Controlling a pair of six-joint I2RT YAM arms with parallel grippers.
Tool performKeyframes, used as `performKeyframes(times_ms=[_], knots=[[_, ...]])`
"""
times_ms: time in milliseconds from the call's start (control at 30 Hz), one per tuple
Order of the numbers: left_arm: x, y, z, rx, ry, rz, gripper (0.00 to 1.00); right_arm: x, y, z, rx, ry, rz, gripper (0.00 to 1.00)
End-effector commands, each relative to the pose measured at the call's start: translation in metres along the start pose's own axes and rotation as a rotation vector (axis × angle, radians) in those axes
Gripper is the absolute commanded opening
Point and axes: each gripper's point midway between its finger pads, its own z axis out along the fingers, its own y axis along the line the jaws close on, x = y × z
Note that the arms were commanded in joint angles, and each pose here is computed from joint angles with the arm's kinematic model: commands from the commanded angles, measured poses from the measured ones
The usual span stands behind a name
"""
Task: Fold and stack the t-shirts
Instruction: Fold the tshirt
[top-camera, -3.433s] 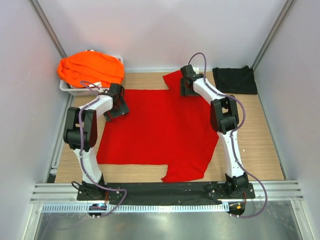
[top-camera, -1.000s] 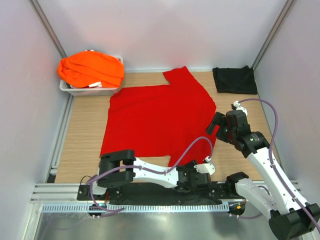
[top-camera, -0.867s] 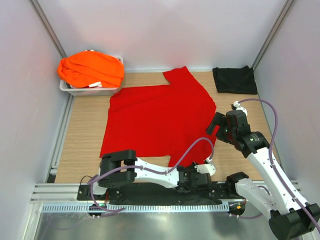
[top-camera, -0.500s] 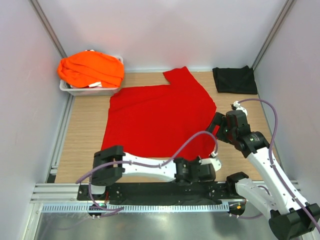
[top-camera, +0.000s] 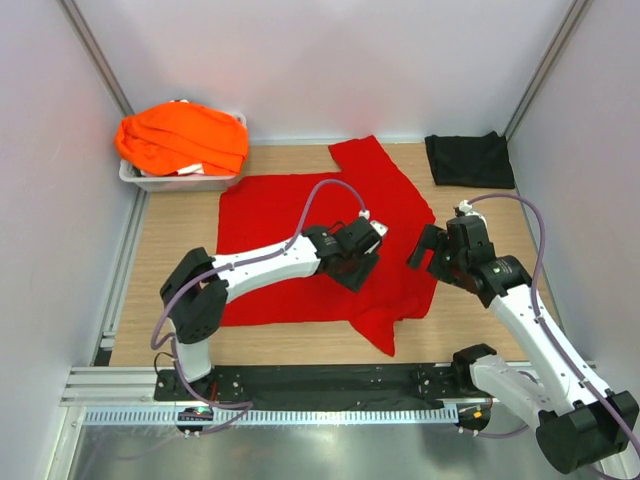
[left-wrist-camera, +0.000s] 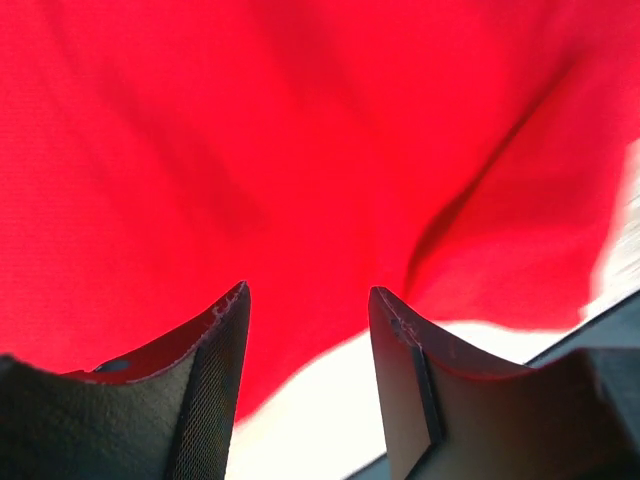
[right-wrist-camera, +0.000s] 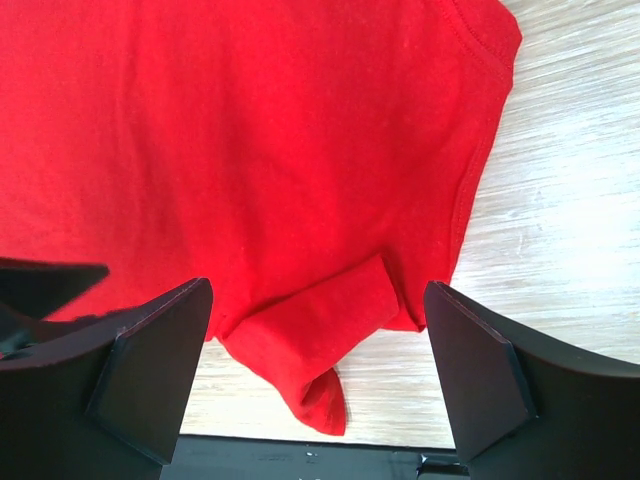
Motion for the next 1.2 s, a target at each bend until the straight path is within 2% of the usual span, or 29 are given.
performKeyframes(times_ms=[0, 67, 167, 233, 367, 433, 500, 567, 600, 667, 800, 1033, 1167], knots=[[0.031, -0.019, -0.012, 0.064, 0.089, -0.047, 0.51, -0.012, 0.012, -0.012, -0.046, -0.034, -0.001, 0.94], [0.024, -0.036, -0.032, 0.125, 0.022, -0.050, 0.50, -0.008, 0.007, -0.017, -0.030, -0.028, 0.010, 0.94], [0.035, -0.071, -0.052, 0.191, -0.039, 0.017, 0.54, 0.003, 0.002, -0.019, -0.019, -0.002, 0.041, 0.93], [0.050, -0.097, -0.058, 0.217, -0.041, 0.064, 0.56, 0.015, 0.004, -0.022, -0.036, 0.029, 0.064, 0.87], [0.070, -0.120, -0.049, 0.252, -0.019, 0.055, 0.55, 0.056, 0.004, -0.020, -0.049, 0.117, 0.087, 0.77], [0.076, -0.120, -0.046, 0.262, -0.009, 0.022, 0.52, 0.080, 0.010, -0.023, -0.071, 0.149, 0.053, 0.68], [0.079, -0.117, -0.048, 0.268, -0.025, 0.010, 0.51, 0.105, 0.008, -0.018, -0.056, 0.195, 0.080, 0.59], [0.082, -0.115, -0.050, 0.275, -0.035, 0.010, 0.51, 0.130, 0.006, -0.015, -0.054, 0.227, 0.028, 0.52], [0.081, -0.116, -0.054, 0.287, -0.043, 0.013, 0.51, 0.138, 0.008, -0.015, -0.056, 0.237, 0.046, 0.39], [0.083, -0.114, -0.056, 0.292, -0.042, 0.025, 0.50, 0.155, 0.007, -0.009, -0.052, 0.259, 0.010, 0.33], [0.087, -0.103, -0.061, 0.258, -0.051, 0.021, 0.49, 0.166, 0.013, 0.003, -0.041, 0.265, -0.016, 0.38], [0.102, -0.068, -0.083, 0.177, -0.081, -0.008, 0.48, 0.159, 0.027, 0.024, -0.004, 0.223, -0.082, 0.36], [0.107, -0.043, -0.104, 0.127, -0.136, -0.032, 0.49, 0.148, 0.030, 0.034, 0.052, 0.179, -0.132, 0.36]])
